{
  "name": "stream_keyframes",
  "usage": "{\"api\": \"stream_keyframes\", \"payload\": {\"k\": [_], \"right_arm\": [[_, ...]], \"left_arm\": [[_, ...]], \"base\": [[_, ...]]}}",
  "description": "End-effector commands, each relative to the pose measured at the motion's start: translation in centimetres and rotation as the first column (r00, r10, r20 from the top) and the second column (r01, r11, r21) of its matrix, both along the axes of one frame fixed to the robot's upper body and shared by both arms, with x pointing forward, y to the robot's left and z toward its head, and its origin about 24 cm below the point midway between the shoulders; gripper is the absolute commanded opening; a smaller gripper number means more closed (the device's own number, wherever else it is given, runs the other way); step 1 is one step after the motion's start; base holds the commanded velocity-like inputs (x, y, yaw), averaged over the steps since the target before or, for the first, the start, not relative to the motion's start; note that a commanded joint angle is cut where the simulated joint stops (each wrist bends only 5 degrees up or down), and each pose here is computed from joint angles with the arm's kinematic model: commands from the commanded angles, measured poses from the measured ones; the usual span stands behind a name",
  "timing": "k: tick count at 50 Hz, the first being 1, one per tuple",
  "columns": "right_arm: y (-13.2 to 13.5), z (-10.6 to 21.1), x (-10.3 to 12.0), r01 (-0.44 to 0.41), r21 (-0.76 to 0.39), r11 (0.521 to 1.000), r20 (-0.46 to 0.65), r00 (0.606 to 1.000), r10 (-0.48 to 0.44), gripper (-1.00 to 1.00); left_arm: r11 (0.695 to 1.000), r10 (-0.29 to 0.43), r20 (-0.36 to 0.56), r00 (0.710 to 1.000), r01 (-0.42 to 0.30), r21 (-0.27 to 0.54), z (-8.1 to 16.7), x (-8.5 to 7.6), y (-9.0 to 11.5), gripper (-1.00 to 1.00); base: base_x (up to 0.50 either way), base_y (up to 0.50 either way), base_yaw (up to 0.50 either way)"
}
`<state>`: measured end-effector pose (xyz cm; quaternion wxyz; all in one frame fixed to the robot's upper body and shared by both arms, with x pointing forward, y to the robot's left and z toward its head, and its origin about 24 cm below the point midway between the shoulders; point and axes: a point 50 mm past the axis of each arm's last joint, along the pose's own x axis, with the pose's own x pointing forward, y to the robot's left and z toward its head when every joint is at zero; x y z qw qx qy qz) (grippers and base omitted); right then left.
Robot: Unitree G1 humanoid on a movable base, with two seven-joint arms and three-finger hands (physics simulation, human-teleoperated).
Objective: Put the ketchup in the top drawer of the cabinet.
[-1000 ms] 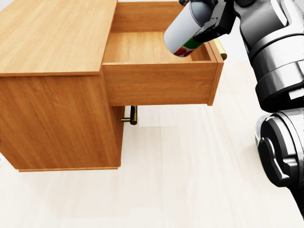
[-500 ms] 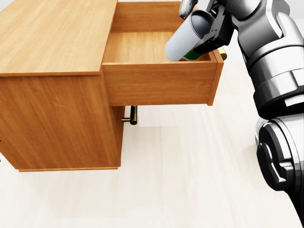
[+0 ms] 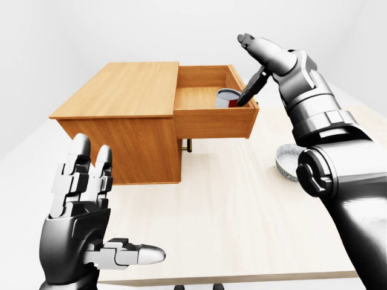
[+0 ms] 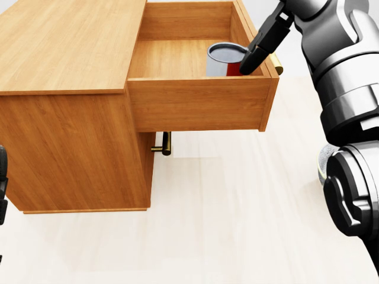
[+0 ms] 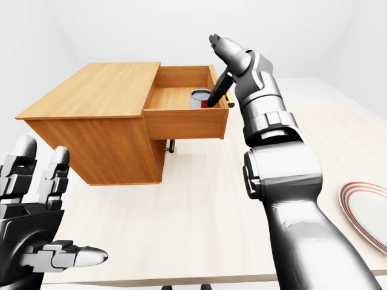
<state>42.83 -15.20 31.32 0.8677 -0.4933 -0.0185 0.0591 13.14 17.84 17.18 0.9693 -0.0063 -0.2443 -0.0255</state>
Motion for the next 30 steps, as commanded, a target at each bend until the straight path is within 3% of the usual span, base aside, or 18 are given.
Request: {"api": "stream_keyframes", "payload": {"k": [1,5,14,22,30], "right_arm": [[-0.1,0.8,-0.1,0.0,-0.011,1.0,0.014,1.0,0.0,1.0],[0.0,1.6,-0.3,-0.007,-0.021,1.0,0.025,1.0,0.007,1.0],[0.3,7.8,-2.2,-0.019,-0.107,0.994,0.125,0.992,0.033,1.0],[0.9,10.7,-3.6,-0.036,-0.172,0.984,0.161,0.985,0.064,1.0],[1.6,14.0,-6.4,-0.06,-0.255,0.965,0.245,0.961,0.125,1.0]], "left_arm": [[1.0,0.001,0.005,1.0,-0.001,0.001,0.1,0.0,0.0,1.0],[1.0,0.001,0.004,1.0,-0.001,0.0,0.0,0.1,0.0,1.0],[1.0,-0.002,-0.01,1.0,0.002,0.0,-0.2,0.2,-0.1,1.0],[1.0,0.001,0.0,1.0,-0.001,-0.002,0.0,0.0,0.1,1.0],[1.0,0.0,0.006,1.0,0.0,-0.002,0.1,-0.2,0.1,1.0]], "base": [[0.0,0.0,0.0],[0.0,0.0,0.0],[0.0,0.0,0.0],[0.0,0.0,0.0],[0.0,0.0,0.0]]}}
